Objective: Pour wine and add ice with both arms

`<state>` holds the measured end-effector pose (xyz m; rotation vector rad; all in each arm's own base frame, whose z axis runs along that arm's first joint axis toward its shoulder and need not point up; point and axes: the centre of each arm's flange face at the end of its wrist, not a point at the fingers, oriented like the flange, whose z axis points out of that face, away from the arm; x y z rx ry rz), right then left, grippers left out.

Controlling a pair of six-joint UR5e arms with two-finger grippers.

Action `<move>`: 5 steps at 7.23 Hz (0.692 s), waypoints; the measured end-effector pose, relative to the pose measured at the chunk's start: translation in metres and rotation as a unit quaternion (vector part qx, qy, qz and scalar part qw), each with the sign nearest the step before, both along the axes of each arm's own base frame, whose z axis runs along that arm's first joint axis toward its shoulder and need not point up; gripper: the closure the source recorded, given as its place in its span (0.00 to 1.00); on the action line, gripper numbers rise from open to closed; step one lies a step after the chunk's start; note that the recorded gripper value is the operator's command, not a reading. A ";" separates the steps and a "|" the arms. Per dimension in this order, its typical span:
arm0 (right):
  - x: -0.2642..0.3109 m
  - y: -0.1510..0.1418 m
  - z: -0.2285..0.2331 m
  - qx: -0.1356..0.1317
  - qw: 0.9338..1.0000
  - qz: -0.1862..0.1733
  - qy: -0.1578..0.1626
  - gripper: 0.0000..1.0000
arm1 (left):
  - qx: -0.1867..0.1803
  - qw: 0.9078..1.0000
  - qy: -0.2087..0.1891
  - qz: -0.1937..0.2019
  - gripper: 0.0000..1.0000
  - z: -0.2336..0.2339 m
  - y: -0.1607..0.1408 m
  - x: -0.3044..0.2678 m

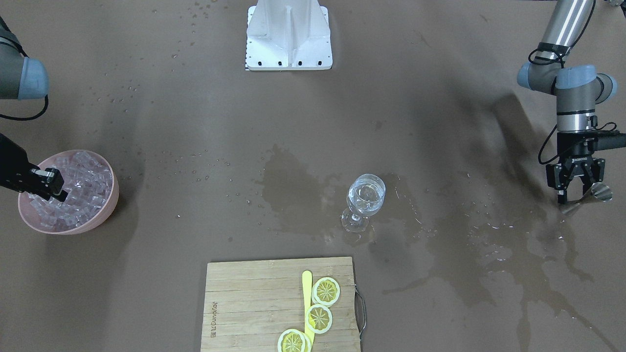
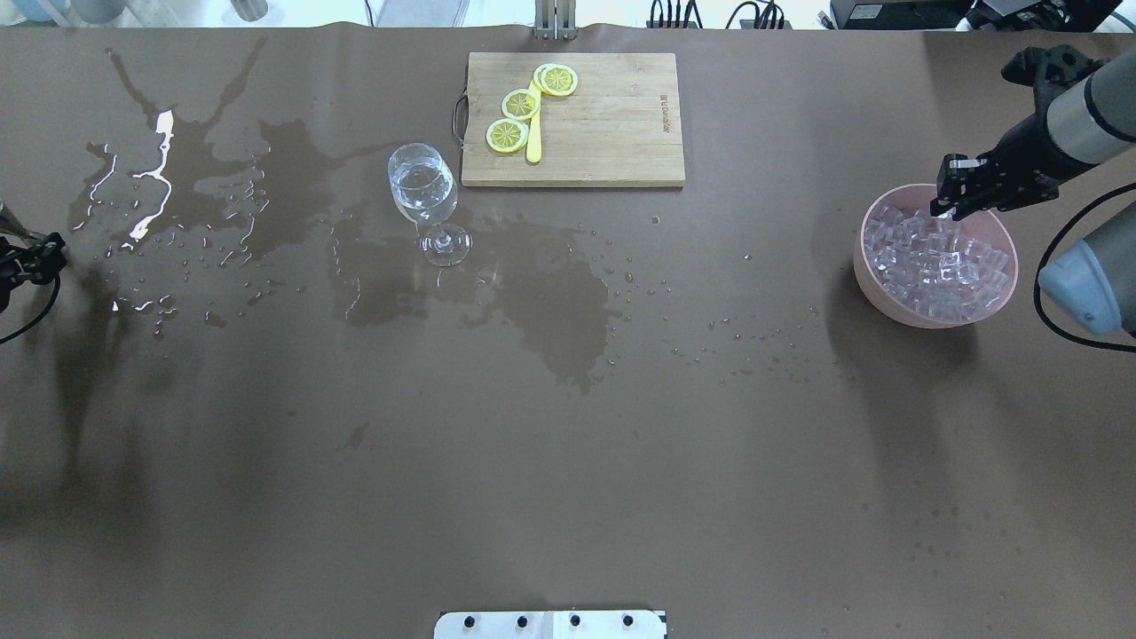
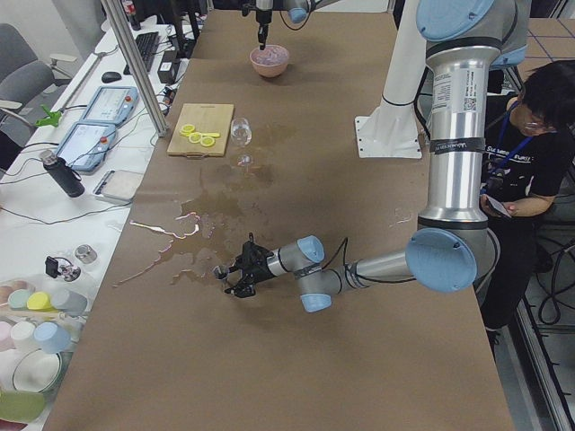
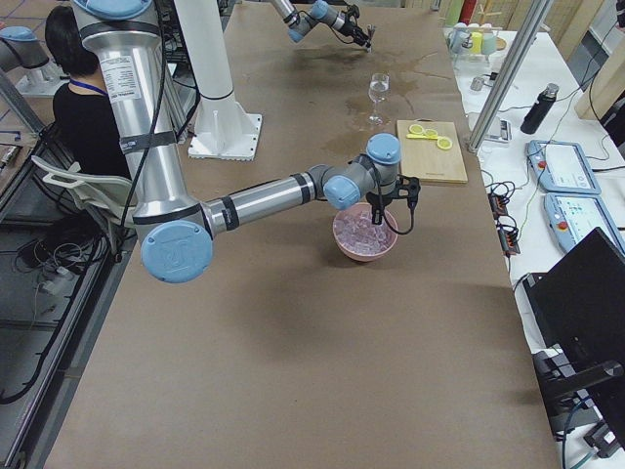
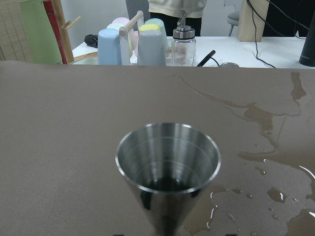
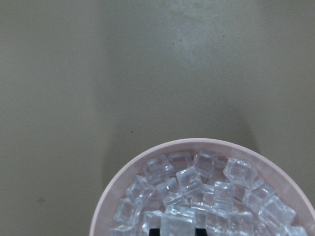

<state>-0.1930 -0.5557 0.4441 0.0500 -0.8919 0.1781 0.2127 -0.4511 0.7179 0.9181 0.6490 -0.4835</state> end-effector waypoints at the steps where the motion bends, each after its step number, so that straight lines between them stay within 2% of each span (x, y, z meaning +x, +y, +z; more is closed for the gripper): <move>1: 0.010 0.001 -0.023 -0.001 1.000 0.004 0.002 1.00 | 0.001 1.000 -0.001 -0.001 0.42 0.000 -0.001 -0.001; 5: 0.044 0.002 -0.060 0.020 1.000 0.005 0.011 1.00 | 0.003 1.000 0.001 -0.004 0.44 -0.004 -0.006 -0.001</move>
